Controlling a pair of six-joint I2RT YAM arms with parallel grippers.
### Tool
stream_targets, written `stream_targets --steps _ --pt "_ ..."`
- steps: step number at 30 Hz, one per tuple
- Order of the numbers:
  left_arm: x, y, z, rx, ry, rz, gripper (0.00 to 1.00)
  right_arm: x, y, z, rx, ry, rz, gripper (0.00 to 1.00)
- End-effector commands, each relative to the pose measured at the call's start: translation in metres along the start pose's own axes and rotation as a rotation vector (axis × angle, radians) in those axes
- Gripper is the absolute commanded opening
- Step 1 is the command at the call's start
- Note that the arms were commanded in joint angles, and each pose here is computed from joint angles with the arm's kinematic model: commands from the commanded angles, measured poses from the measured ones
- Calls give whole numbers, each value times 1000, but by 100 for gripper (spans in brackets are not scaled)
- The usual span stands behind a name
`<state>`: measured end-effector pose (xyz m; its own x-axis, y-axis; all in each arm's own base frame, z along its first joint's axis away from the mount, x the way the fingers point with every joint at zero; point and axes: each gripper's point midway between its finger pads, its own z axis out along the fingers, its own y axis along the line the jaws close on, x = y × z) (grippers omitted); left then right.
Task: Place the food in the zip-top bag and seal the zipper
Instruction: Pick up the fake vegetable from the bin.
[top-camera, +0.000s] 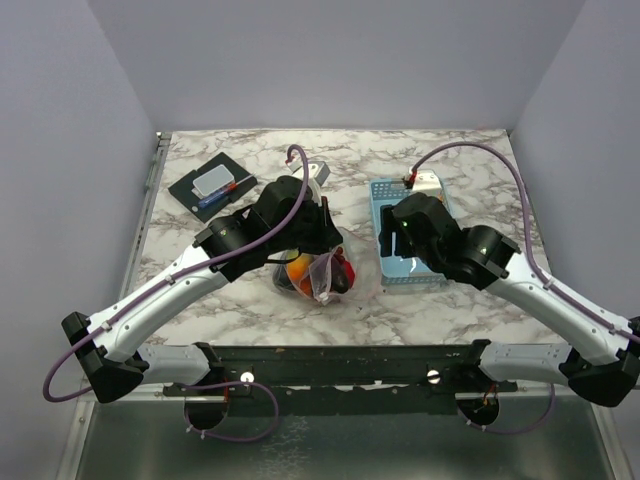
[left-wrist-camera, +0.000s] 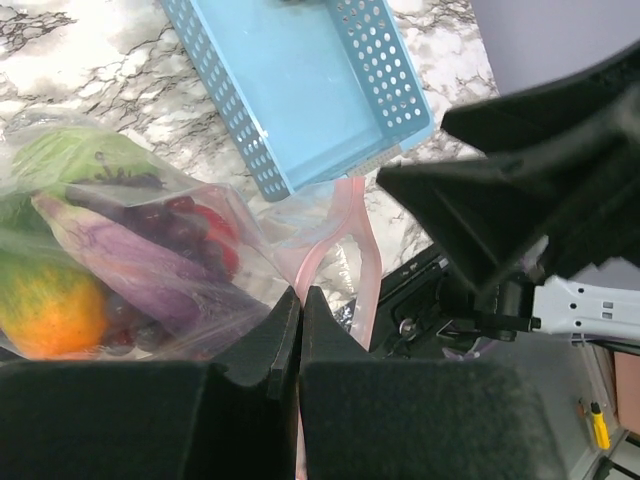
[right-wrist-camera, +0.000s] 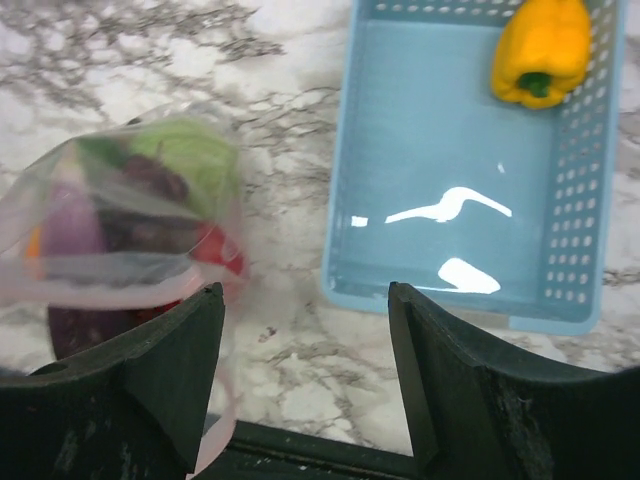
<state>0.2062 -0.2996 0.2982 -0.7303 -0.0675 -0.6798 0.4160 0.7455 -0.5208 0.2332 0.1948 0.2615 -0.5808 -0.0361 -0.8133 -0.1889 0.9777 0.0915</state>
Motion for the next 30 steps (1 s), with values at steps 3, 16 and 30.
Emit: stream_targets --steps 3,16,30 --pt "-38 -20 -20 60 -122 16 0 -25 -38 21 91 0 -8 72" --pt "-60 -15 -32 23 -210 -18 0 -40 -95 83 211 76 118 76" --pt "-50 26 -24 -28 -230 -108 0 -31 -151 143 324 153 185 77"
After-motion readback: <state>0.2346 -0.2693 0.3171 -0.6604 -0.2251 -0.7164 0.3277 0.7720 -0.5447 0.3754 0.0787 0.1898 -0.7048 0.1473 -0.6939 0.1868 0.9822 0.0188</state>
